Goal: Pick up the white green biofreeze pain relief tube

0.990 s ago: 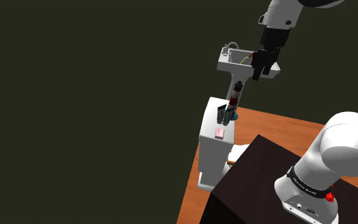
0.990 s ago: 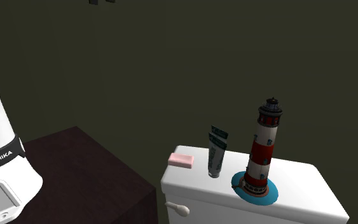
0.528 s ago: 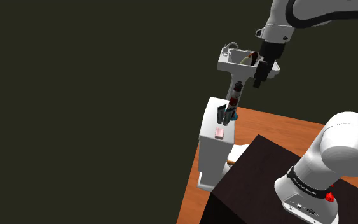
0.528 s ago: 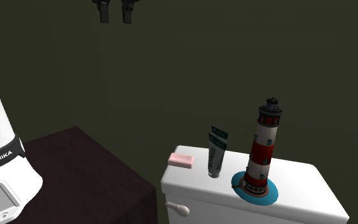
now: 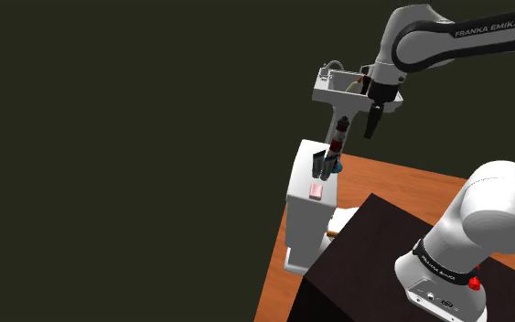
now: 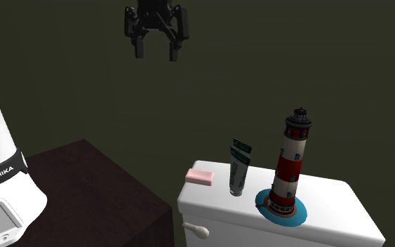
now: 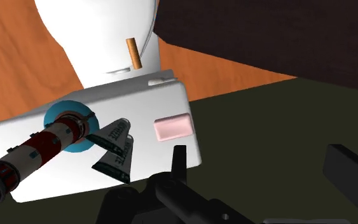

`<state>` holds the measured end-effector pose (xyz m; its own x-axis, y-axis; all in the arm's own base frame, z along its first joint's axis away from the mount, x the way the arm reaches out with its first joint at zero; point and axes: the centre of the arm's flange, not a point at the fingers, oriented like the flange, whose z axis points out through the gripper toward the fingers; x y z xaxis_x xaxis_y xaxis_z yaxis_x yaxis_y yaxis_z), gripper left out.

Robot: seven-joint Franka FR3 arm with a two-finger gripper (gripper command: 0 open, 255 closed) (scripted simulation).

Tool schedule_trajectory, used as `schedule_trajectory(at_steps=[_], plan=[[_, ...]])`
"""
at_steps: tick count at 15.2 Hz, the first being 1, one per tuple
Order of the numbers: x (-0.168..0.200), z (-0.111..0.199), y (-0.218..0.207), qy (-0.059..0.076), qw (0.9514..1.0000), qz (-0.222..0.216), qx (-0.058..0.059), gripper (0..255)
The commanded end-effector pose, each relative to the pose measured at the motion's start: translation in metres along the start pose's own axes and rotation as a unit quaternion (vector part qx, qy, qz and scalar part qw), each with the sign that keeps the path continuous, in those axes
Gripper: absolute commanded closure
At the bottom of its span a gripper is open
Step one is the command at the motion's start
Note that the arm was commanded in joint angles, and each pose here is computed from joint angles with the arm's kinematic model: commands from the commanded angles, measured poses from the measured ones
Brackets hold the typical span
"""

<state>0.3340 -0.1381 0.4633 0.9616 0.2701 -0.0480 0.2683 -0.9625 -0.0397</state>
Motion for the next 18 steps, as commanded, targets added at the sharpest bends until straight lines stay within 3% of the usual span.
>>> schedule_trajectory(at_steps=[1,9,18], plan=[[0.002,0.018,0.019,0.000,0.9997,-0.026,-0.003,0],[0.021,0.087,0.094,-0.003,0.9926,-0.121,-0.010,0],[0.058,0.163,0.174,-0.007,0.9738,-0.226,-0.019,0]])
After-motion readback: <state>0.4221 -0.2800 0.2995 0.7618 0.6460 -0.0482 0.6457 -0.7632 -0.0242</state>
